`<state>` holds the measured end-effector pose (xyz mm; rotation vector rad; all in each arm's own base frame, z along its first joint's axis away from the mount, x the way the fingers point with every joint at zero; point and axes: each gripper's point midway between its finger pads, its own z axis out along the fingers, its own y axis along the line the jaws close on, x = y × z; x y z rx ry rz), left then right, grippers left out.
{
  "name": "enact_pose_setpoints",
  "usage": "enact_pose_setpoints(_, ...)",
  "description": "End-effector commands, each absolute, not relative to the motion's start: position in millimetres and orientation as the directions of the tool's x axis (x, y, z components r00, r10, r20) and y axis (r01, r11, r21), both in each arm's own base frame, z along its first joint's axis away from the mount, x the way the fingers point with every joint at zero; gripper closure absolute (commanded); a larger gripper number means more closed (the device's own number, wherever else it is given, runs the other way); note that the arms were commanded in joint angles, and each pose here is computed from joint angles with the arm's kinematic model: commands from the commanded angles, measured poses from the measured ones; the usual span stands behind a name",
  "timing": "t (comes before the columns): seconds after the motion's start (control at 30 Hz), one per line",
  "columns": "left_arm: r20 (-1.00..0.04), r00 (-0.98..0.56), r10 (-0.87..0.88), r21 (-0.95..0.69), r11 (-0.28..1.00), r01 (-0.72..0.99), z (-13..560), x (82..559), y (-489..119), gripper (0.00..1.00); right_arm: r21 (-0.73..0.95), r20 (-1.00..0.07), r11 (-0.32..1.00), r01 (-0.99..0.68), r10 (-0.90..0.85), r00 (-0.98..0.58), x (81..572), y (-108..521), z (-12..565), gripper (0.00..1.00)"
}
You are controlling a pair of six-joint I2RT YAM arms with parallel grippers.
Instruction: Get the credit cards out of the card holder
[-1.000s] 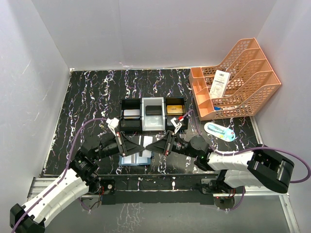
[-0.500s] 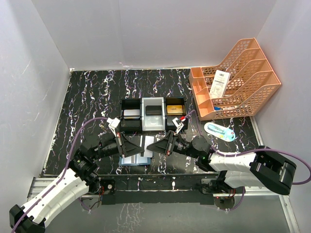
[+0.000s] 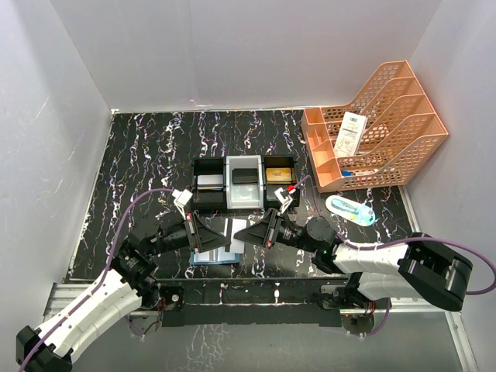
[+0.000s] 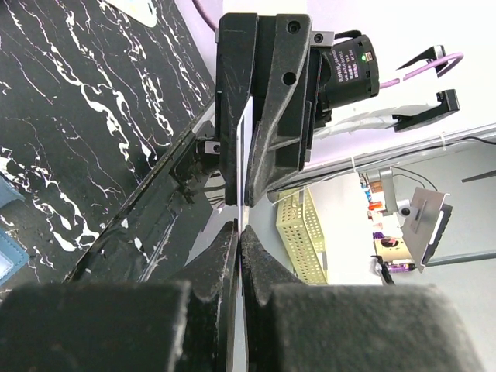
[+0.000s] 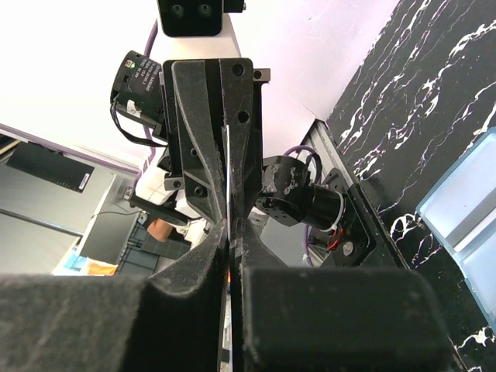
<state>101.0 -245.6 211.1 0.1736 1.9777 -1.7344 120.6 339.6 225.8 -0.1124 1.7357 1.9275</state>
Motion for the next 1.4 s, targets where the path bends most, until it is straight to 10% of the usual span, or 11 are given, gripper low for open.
enact_pose_setpoints(0.0,-0.45,-0.869,-0.205,-0.89,0.182,0.418,210.1,96.7,-244.6,1.0,0.859,-0.427,-0.11,-0.499,0.384,-0.819,121.6,337.8,258.9,1.0)
enact_pose_setpoints(0.33,-0.548,-0.773,-0.32,-0.693,0.692,0.205,168.8,137.5,-176.9,0.05,0.83,-0.555,0.272,-0.486,0.477,-0.682,165.9,315.2,234.6,1.0)
enact_pose_setpoints(0.67,-0.689,-0.684,-0.24,-0.338,0.941,0.01,180.5,179.6,-113.7,0.01,0.581,-0.809,0.643,-0.499,0.388,-0.442,214.3,286.0,240.4,1.0)
enact_pose_setpoints(1.37,-0.746,-0.578,-0.331,-0.185,0.937,-0.298,167.9,259.8,-14.8,0.01,0.089,-0.975,0.714,-0.694,-0.08,-0.208,257.7,348.2,245.1,1.0)
